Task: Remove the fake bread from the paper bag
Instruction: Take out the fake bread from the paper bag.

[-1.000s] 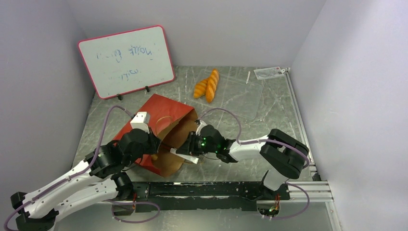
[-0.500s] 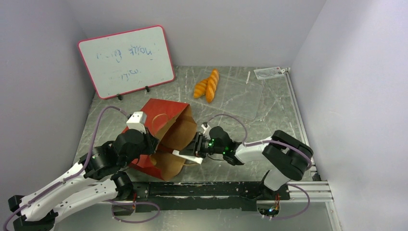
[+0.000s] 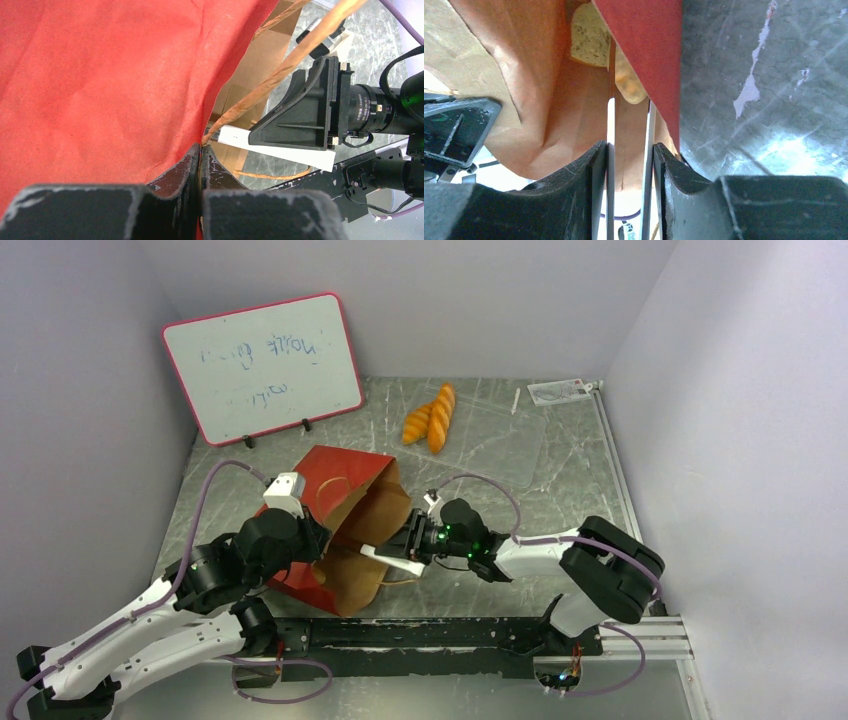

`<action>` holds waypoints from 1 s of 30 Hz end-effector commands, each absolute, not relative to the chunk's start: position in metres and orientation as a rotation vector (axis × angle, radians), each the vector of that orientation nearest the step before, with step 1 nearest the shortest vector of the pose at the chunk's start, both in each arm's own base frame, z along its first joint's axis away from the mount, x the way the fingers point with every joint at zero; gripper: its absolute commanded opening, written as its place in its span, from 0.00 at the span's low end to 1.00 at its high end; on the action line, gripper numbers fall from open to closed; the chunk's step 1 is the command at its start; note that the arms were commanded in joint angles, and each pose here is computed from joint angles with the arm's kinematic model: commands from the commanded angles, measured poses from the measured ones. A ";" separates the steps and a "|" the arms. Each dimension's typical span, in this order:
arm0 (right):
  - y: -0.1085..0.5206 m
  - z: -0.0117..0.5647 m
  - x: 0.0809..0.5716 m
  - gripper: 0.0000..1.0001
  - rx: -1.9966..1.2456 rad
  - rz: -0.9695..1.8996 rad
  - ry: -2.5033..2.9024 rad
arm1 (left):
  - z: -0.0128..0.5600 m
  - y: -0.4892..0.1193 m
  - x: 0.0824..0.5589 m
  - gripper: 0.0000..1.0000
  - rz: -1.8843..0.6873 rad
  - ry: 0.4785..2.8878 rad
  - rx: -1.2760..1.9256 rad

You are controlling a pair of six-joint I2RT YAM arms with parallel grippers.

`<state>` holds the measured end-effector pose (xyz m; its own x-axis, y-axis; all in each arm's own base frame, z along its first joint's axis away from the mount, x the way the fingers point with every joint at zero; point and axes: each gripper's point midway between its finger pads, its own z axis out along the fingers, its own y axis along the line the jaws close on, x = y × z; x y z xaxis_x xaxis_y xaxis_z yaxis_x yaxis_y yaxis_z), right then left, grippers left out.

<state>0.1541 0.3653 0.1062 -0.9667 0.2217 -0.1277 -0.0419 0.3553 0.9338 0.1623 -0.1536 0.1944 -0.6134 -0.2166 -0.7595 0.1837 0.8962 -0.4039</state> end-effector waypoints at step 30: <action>0.394 0.110 0.180 0.45 0.105 1.636 2.362 | 0.204 -0.162 0.158 0.07 -0.636 2.138 0.011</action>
<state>0.1701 0.3837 0.0976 -0.9680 0.2081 -0.1401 -0.0463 0.4005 0.9151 0.1607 -0.1541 0.1955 -0.6140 -0.2114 -0.7604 0.1961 0.8924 -0.4064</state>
